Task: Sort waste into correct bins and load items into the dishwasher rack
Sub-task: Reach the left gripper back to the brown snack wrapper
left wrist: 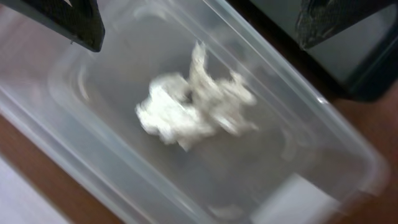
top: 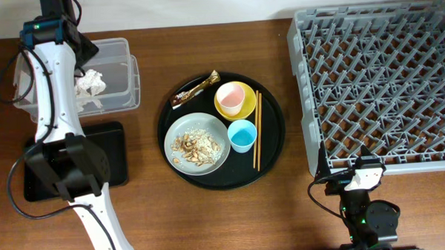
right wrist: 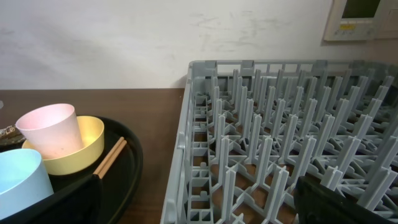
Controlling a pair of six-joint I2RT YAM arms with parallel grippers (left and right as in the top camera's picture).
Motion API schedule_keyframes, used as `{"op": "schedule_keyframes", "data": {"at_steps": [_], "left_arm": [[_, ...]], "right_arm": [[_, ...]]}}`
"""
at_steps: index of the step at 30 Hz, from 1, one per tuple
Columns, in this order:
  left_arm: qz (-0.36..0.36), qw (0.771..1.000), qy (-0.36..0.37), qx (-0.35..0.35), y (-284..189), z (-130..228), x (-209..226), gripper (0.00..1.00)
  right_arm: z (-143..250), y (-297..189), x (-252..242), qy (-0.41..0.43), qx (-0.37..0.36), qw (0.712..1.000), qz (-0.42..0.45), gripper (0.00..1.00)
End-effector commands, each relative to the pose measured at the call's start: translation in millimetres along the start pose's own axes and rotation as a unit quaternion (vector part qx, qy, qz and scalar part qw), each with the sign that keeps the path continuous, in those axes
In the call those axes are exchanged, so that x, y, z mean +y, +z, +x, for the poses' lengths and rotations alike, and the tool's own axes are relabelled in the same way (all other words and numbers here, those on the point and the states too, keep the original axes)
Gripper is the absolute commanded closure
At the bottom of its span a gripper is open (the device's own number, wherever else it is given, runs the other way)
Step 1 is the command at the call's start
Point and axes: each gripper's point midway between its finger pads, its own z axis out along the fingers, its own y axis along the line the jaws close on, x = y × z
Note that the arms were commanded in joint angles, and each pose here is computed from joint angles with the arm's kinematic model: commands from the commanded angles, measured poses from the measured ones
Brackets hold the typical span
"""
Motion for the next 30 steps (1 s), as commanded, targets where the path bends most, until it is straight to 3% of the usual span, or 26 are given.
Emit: {"op": "schedule_keyframes", "data": {"at_steps": [1, 3, 4, 8, 9, 12, 20, 30], "left_arm": [[0.19, 0.967, 0.147, 0.084, -19, 43, -69, 0.02], [0.317, 0.906, 0.263, 0.098, -47, 74, -115, 0.02], [0.344, 0.883, 0.302, 0.098, -55, 86, -127, 0.02], [0.373, 0.812, 0.441, 0.083, -76, 138, -163, 0.11], [0.372, 0.802, 0.46, 0.079, -80, 148, -170, 0.17], [0.323, 0.802, 0.498, 0.059, -73, 165, -184, 0.26], [0.236, 0.786, 0.566, 0.076, -26, 226, -206, 0.34], [0.213, 0.766, 0.594, 0.124, 20, 258, -199, 0.46]], "right_arm": [[3, 0, -1, 0.0, 0.002, 1.0, 0.002, 0.02], [3, 0, -1, 0.0, 0.002, 1.0, 0.002, 0.02], [3, 0, -1, 0.0, 0.002, 1.0, 0.002, 0.02], [3, 0, -1, 0.0, 0.002, 1.0, 0.002, 0.02], [3, 0, -1, 0.0, 0.002, 1.0, 0.002, 0.02], [3, 0, -1, 0.0, 0.002, 1.0, 0.002, 0.02], [3, 0, -1, 0.0, 0.002, 1.0, 0.002, 0.02], [3, 0, -1, 0.0, 0.002, 1.0, 0.002, 0.01]]}}
